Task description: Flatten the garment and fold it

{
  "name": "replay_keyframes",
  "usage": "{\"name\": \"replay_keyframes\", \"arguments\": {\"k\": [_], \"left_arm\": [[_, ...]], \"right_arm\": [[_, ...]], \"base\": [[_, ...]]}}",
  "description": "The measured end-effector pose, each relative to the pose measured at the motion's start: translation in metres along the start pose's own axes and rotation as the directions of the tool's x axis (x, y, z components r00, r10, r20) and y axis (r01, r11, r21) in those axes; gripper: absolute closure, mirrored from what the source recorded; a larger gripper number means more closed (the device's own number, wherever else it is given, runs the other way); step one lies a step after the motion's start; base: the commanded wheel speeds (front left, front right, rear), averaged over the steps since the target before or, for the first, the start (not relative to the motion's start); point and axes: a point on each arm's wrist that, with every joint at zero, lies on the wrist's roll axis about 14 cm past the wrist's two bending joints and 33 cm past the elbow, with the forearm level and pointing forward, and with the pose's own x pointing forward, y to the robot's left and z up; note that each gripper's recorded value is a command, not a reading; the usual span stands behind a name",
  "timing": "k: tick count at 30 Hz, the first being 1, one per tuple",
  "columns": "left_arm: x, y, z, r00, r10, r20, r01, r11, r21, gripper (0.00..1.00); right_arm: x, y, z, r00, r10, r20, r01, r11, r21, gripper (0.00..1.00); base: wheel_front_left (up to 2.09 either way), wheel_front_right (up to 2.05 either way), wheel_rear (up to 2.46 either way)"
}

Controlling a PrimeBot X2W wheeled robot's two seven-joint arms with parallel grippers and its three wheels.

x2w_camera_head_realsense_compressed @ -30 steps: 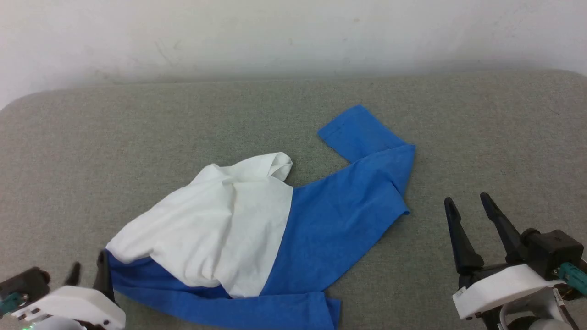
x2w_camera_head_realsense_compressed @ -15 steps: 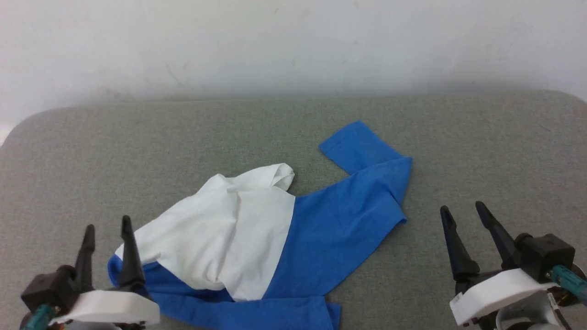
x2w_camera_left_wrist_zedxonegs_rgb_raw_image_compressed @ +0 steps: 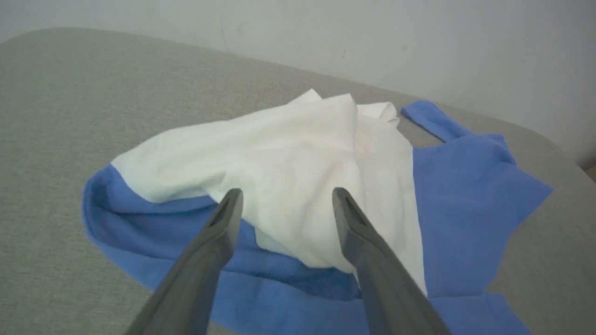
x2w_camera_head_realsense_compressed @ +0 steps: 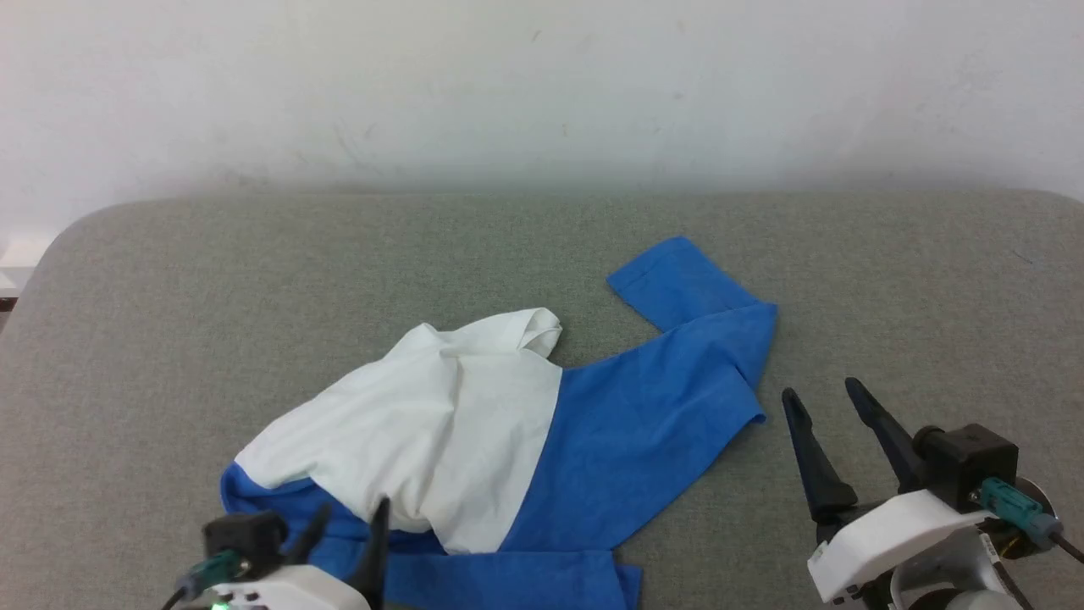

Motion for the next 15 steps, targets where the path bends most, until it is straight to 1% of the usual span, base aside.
{"name": "replay_keyframes", "arguments": {"k": [3,5,8,11,12,13,15], "left_arm": [[-0.004,-0.004,-0.031,0.985,-0.032,-0.170,0.032,0.999,0.002,0.00],[-0.008,-0.008,-0.050,0.961,-0.052,-0.272,0.057,0.998,0.011,0.00],[-0.014,-0.014,-0.080,0.905,-0.078,-0.417,0.091,0.996,0.011,0.00],[-0.011,-0.013,-0.092,0.866,-0.077,-0.494,0.106,0.994,0.029,0.00],[-0.011,-0.013,-0.092,0.866,-0.077,-0.494,0.106,0.994,0.029,0.07],[-0.009,-0.012,-0.097,0.839,-0.074,-0.538,0.118,0.992,0.047,0.33],[-0.008,-0.012,-0.100,0.815,-0.073,-0.575,0.128,0.990,0.056,0.73]], "right_arm": [[0.000,0.002,0.000,1.000,0.005,0.000,-0.005,1.000,0.000,0.00],[0.000,0.003,-0.001,1.000,0.009,-0.004,-0.009,1.000,0.001,0.00],[0.001,0.005,-0.004,1.000,0.014,-0.010,-0.014,1.000,0.004,0.00],[0.002,0.004,-0.006,1.000,0.013,-0.018,-0.013,1.000,0.007,0.00],[0.002,0.004,-0.006,1.000,0.013,-0.018,-0.013,1.000,0.007,0.00],[0.002,0.003,-0.008,1.000,0.009,-0.022,-0.009,1.000,0.008,0.00],[0.002,0.001,-0.009,1.000,0.005,-0.025,-0.005,1.000,0.009,0.00]], "base": [[0.00,0.00,0.00],[0.00,0.00,0.00],[0.00,0.00,0.00],[0.00,0.00,0.00],[0.00,0.00,0.00],[0.00,0.00,0.00],[0.00,0.00,0.00]]}}
